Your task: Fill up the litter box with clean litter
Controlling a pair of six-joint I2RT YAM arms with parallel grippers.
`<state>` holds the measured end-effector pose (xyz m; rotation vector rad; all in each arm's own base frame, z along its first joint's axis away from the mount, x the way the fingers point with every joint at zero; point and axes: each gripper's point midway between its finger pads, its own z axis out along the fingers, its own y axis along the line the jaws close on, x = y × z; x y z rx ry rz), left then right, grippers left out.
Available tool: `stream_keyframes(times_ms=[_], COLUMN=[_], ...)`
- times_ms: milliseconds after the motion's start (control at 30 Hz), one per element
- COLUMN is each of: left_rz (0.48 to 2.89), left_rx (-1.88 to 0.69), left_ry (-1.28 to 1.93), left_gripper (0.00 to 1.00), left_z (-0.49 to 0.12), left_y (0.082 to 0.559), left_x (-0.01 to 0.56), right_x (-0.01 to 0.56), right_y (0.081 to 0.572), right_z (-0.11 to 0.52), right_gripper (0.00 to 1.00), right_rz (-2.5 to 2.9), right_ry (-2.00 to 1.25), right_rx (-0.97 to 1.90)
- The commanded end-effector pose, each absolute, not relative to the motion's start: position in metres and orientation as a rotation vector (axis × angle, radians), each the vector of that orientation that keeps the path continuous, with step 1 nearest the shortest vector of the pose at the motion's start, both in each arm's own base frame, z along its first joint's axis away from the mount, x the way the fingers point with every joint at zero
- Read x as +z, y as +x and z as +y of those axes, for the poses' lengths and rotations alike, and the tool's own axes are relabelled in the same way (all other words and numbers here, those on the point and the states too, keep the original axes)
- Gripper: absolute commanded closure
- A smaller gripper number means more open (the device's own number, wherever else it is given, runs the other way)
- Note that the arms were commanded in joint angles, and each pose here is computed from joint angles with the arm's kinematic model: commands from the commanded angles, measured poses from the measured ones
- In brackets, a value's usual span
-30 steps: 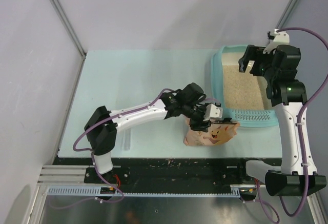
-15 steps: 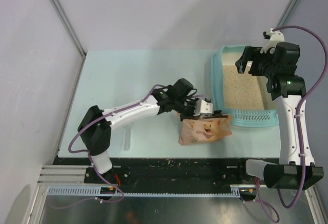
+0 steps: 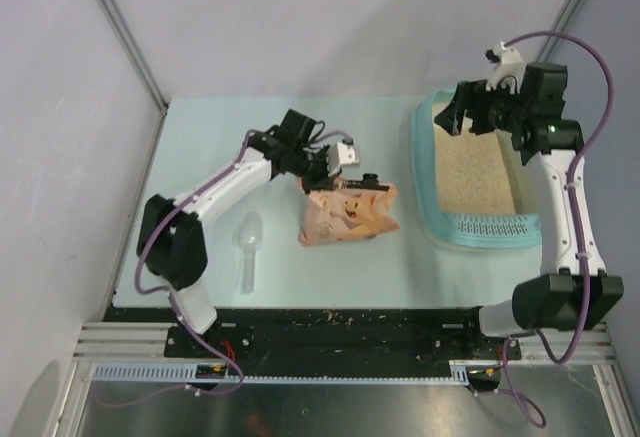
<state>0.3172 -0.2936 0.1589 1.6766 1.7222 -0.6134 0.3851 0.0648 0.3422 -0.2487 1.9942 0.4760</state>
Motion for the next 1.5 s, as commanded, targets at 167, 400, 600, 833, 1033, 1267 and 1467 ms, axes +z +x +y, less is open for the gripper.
stream_keyframes(times_ms=[167,400,600,833,1033,1267,1467], left_rz=[1.473,1.551,1.586,1.652,1.710,1.819,1.830], left_rx=[-0.439,-0.458,-0.552,-0.613,-0.681,-0.689,-0.688], left_ry=[1.491,1.447,1.410,1.308,1.204,1.091,1.068], left_gripper=[1.00,1.00,0.93,0.50,0.42,0.37,0.37], left_z=[-0.303,-0.293,-0.289,-0.288,-0.266,-0.231,-0.223], left_y=[0.449,0.456,0.450,0.451,0.426,0.389,0.371], left_x=[0.255,0.242,0.238,0.239,0.257,0.253,0.255], right_x=[0.331,0.280,0.258,0.261,0.247,0.231,0.227], right_y=[0.397,0.413,0.435,0.455,0.456,0.458,0.471], right_z=[0.150,0.181,0.197,0.211,0.226,0.247,0.261], right_gripper=[0.09,0.00,0.04,0.09,0.12,0.18,0.23], right_rz=[1.875,1.922,1.851,1.677,1.584,1.604,1.619], right_ry=[-0.888,-1.181,-1.336,-1.551,-1.664,-1.625,-1.530], right_rx=[0.705,0.555,0.534,0.493,0.496,0.610,0.674])
